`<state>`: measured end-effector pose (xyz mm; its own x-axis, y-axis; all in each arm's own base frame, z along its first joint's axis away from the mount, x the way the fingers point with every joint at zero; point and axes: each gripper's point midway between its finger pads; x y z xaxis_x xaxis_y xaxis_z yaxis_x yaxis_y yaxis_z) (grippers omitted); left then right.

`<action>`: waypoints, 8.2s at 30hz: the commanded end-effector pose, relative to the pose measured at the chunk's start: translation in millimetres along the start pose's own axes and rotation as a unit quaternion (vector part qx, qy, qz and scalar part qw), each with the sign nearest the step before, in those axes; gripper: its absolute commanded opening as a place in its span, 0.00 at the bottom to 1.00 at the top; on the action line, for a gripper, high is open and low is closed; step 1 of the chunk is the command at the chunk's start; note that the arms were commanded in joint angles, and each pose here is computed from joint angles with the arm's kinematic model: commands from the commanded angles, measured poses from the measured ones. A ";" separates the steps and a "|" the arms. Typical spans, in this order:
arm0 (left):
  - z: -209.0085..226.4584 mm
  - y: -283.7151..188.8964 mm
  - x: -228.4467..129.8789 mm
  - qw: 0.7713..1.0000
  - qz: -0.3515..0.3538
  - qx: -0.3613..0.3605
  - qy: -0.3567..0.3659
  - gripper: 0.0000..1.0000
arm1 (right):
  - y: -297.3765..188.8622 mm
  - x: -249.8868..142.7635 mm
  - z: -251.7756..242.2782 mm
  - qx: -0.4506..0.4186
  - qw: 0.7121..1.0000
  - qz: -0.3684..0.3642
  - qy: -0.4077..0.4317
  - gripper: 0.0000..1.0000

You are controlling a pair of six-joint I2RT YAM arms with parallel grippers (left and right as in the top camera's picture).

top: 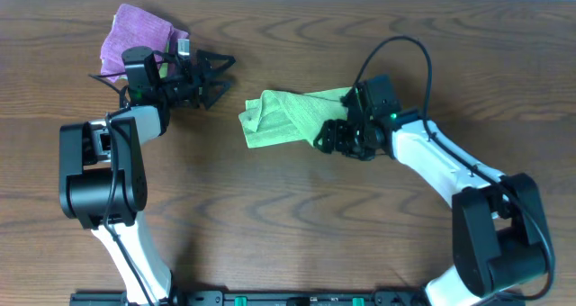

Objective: Fold the cloth

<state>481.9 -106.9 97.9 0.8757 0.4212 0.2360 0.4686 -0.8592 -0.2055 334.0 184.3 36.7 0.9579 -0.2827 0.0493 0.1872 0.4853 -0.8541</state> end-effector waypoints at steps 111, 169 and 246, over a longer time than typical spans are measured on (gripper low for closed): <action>-18.2 34.8 -29.3 0.998 0.054 -0.021 0.013 0.96 | -25.5 181.3 19.9 0.093 0.942 -0.319 0.050 0.45; -17.3 34.6 -27.9 0.998 0.050 -0.019 0.012 0.95 | 15.7 194.5 -1.2 0.010 0.946 -0.313 0.078 0.31; 16.2 86.1 -121.3 0.976 0.135 0.153 0.078 0.06 | -95.2 143.9 -25.4 -0.104 0.953 -0.275 0.066 0.69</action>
<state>408.1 -235.9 41.0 0.9798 0.1380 0.1449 0.1907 -0.8632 -0.4674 445.5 79.4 106.7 0.6895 -0.5701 0.4467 0.5832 0.0713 -0.8092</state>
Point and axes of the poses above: each gripper's point midway between its finger pads, its own y axis out along the fingers, its own z axis along the line the jaws close on, x = y × z, and after that the axes turned 11 degrees about y, right-handed
